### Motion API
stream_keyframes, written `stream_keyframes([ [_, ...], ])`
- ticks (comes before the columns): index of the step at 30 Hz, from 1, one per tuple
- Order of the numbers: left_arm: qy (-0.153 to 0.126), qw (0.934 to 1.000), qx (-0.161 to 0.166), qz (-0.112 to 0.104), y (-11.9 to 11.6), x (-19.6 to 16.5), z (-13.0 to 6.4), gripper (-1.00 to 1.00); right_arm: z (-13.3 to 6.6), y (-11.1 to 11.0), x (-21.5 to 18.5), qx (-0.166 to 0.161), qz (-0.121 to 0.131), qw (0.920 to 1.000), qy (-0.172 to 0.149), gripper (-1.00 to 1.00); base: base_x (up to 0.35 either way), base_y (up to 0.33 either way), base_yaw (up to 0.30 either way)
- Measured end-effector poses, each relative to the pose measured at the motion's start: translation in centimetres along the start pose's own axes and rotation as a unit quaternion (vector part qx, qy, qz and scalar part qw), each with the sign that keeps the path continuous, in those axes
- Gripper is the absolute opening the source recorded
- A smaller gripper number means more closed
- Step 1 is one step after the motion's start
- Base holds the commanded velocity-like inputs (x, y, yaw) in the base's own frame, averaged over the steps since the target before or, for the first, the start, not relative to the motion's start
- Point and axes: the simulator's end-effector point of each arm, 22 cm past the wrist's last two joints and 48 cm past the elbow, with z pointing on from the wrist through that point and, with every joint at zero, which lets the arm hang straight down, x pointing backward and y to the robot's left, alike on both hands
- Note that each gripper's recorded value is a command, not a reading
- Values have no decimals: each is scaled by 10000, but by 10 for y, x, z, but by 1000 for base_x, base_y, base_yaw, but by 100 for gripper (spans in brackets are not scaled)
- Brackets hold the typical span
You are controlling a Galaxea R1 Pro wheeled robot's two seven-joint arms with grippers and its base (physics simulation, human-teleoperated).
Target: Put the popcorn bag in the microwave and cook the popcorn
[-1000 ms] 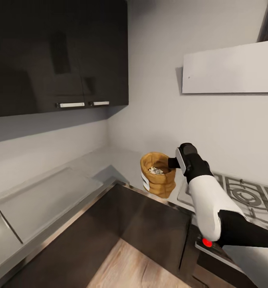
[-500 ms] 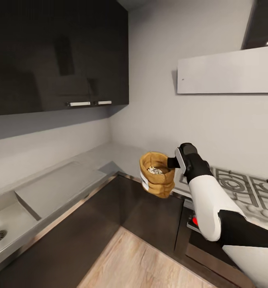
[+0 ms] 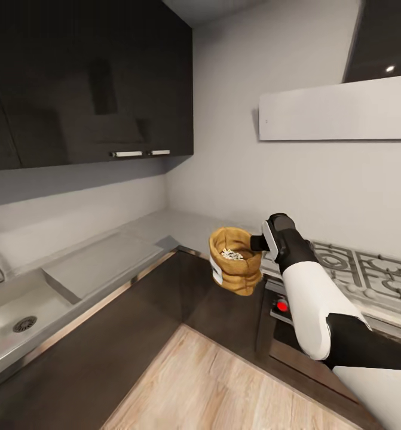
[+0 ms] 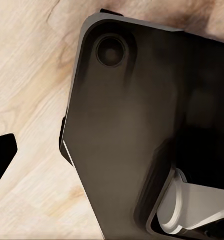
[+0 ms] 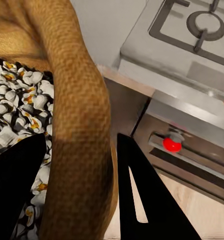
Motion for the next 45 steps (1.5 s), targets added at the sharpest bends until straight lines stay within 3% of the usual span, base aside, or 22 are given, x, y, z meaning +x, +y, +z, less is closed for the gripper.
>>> stream_keyframes([
  [11,-11,10000,-7,-18,1,-1,0,100,0,0,0,-2,-1,10000,5,-100,-314,0,0],
  [23,-33,10000,-9,-61,1,-2,0,100,0,0,1,-12,4,10000,6,-100,-13,0,0],
  [45,-34,10000,-19,-76,1,-7,25,100,23,3,19,-11,-15,10000,65,-100,0,0,0],
])
